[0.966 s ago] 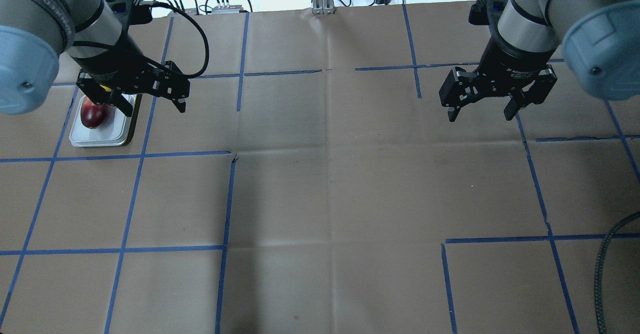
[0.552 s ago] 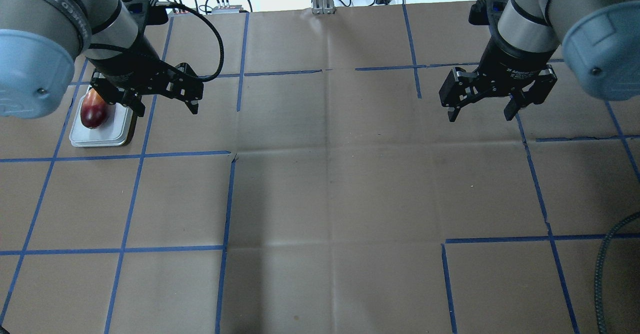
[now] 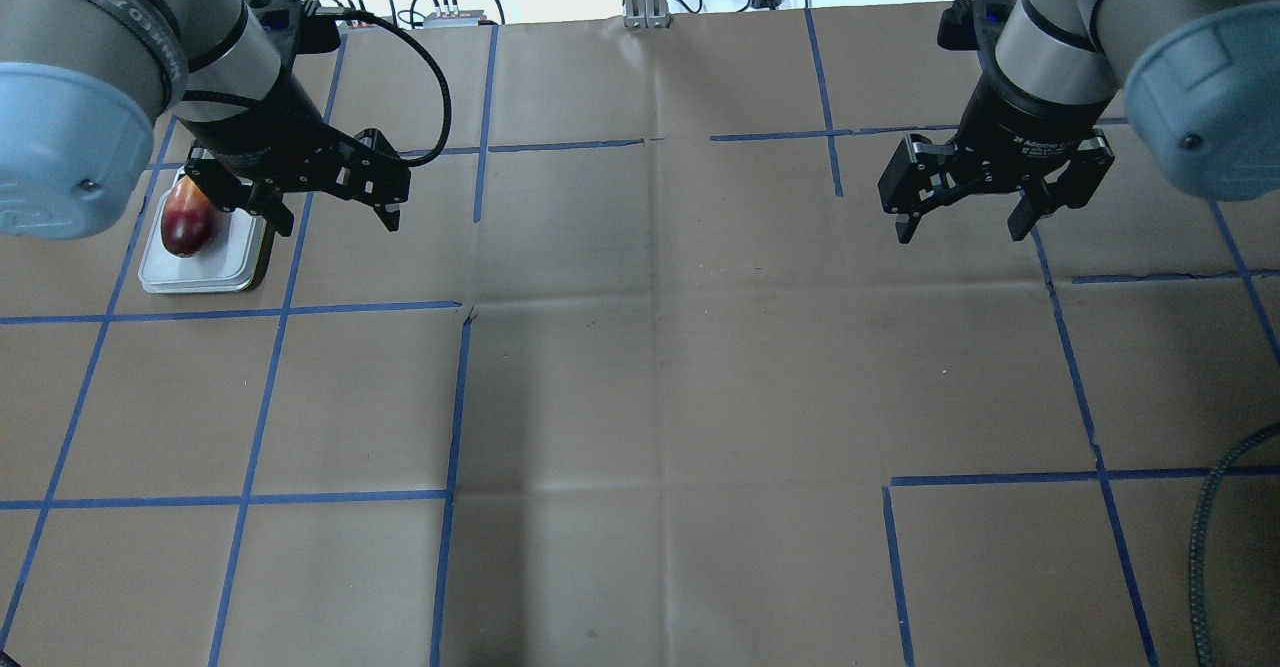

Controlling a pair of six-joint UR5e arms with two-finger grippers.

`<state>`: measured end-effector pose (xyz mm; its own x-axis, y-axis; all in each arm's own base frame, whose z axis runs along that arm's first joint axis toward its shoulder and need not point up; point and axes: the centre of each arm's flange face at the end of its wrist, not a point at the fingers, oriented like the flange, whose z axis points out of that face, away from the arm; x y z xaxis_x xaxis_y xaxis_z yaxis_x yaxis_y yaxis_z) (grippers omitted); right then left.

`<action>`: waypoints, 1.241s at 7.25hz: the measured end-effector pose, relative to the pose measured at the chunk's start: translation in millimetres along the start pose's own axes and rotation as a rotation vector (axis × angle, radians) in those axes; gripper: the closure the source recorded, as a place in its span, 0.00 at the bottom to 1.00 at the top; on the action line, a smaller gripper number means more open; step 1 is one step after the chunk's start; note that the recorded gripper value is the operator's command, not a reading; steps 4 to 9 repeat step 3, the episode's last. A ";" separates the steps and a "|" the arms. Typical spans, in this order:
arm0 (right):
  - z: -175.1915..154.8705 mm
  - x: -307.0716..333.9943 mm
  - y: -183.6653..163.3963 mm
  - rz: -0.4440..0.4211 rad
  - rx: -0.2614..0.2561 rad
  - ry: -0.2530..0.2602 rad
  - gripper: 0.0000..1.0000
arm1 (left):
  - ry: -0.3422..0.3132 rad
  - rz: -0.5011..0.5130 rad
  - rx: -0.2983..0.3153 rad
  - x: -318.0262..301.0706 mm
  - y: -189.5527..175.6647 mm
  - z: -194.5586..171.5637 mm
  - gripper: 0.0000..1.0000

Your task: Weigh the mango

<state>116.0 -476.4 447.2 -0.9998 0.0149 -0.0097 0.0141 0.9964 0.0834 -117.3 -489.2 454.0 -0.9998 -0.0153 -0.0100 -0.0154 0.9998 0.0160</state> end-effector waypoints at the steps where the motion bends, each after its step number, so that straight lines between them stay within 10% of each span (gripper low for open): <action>1: 0.0 0.0 0.0 0.000 0.000 0.000 0.00 | 0.000 -0.003 -0.003 0.0 1.3 -0.3 0.00; 9: 0.0 0.0 0.0 0.000 0.000 0.000 0.00 | 0.005 -0.005 -0.006 0.5 2.4 -0.6 0.00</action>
